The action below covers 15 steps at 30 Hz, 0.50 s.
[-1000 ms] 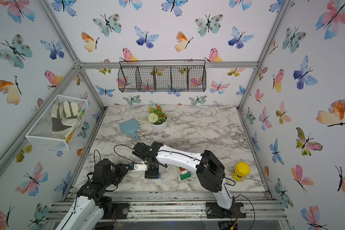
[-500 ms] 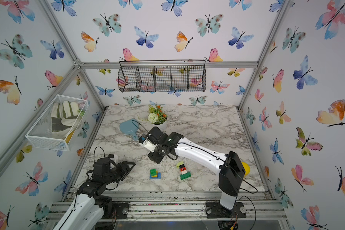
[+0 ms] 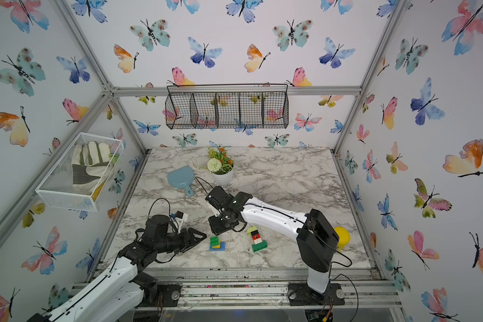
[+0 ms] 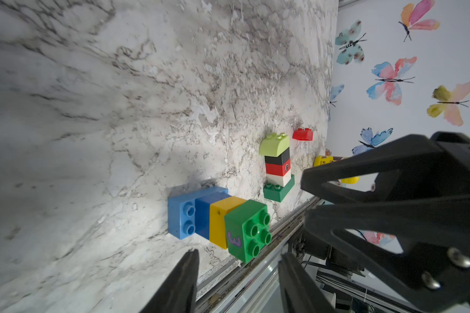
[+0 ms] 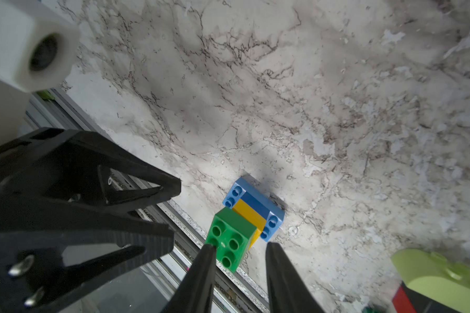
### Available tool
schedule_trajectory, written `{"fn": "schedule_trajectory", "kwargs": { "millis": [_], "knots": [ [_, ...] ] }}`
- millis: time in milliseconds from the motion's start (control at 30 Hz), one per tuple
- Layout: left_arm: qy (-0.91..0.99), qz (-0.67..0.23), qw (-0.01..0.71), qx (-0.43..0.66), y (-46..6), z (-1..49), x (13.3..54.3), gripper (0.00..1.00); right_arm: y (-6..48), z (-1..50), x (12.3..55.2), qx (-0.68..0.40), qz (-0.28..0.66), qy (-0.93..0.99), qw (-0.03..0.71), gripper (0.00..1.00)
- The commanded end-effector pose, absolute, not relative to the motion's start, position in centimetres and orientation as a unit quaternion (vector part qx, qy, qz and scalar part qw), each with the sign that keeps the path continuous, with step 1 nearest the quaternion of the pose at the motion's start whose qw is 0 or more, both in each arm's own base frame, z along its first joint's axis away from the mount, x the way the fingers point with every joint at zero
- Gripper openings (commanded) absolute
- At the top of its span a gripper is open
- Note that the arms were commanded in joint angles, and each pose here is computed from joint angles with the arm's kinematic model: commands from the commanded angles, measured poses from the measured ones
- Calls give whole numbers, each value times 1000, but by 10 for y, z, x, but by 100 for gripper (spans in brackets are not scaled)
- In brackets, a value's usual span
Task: Assemble the number 1 with lego
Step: Assemble the lego brick with the lego brick.
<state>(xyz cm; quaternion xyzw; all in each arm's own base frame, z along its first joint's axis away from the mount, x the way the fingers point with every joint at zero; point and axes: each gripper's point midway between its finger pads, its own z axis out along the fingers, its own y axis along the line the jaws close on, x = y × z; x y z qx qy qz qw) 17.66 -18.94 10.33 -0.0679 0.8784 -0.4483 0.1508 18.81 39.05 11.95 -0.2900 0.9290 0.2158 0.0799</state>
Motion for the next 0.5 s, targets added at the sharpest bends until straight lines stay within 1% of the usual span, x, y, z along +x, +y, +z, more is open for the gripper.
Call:
{"fn": "schedule_trajectory", "kwargs": {
  "millis": [0,167,467],
  "knots": [
    [872,-459,163,-52,-199,111,182,51,388,118,180,-280,219,933,56,36],
    [872,-462,156,-45,-207,110,183,49,390,111,176,-284,221,932,39,33],
    [879,-457,132,-33,-216,100,180,41,382,101,167,-285,218,933,17,30]
  ]
}}
